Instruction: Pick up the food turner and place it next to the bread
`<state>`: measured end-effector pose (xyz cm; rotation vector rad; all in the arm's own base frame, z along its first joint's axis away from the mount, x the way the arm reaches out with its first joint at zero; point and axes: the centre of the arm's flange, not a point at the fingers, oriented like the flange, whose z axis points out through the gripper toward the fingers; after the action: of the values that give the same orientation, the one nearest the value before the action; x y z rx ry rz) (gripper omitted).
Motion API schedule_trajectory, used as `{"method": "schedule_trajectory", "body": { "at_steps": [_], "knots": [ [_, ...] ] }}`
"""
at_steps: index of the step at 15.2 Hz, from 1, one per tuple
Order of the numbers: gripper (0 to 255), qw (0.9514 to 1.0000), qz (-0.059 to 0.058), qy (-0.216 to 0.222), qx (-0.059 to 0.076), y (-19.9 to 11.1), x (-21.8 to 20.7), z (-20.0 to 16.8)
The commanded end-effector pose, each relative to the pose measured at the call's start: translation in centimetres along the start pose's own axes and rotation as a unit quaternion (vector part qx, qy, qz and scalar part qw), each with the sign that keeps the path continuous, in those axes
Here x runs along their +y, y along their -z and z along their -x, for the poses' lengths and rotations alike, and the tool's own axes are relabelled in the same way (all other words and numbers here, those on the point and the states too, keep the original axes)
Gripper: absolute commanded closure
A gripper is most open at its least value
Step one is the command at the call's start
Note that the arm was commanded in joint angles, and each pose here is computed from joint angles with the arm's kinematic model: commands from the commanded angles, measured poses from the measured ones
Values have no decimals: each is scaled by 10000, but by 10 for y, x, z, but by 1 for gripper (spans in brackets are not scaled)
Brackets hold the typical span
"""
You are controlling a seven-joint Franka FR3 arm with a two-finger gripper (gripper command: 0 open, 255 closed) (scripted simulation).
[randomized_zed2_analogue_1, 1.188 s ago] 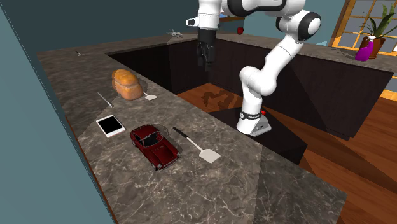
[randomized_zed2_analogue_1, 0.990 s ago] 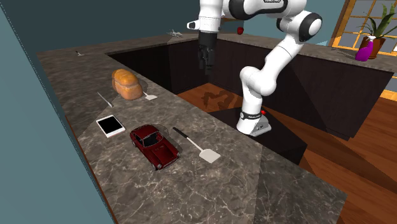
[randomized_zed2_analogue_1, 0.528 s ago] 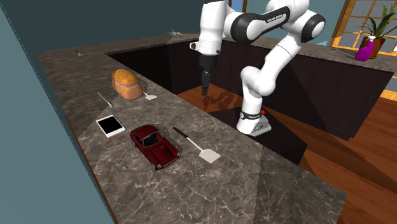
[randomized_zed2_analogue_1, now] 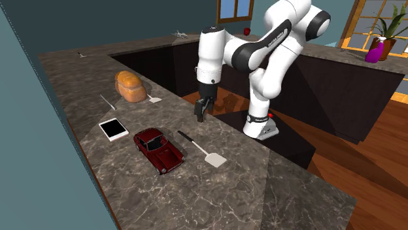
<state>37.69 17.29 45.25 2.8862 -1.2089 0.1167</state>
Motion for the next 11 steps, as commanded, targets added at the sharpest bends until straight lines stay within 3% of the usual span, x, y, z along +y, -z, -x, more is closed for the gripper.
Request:
{"method": "schedule_trajectory", "body": {
  "at_steps": [1, 3, 6, 11],
  "knots": [
    [0, 9984, 58, -555, -7, -24, -20, 5],
    [0, 9942, 124, -1064, -10, -45, -38, 3],
    [0, 9836, 217, -1788, -14, -76, -63, -3],
    [0, 9836, 217, -1788, -14, -102, -62, -2]
  ]
}}
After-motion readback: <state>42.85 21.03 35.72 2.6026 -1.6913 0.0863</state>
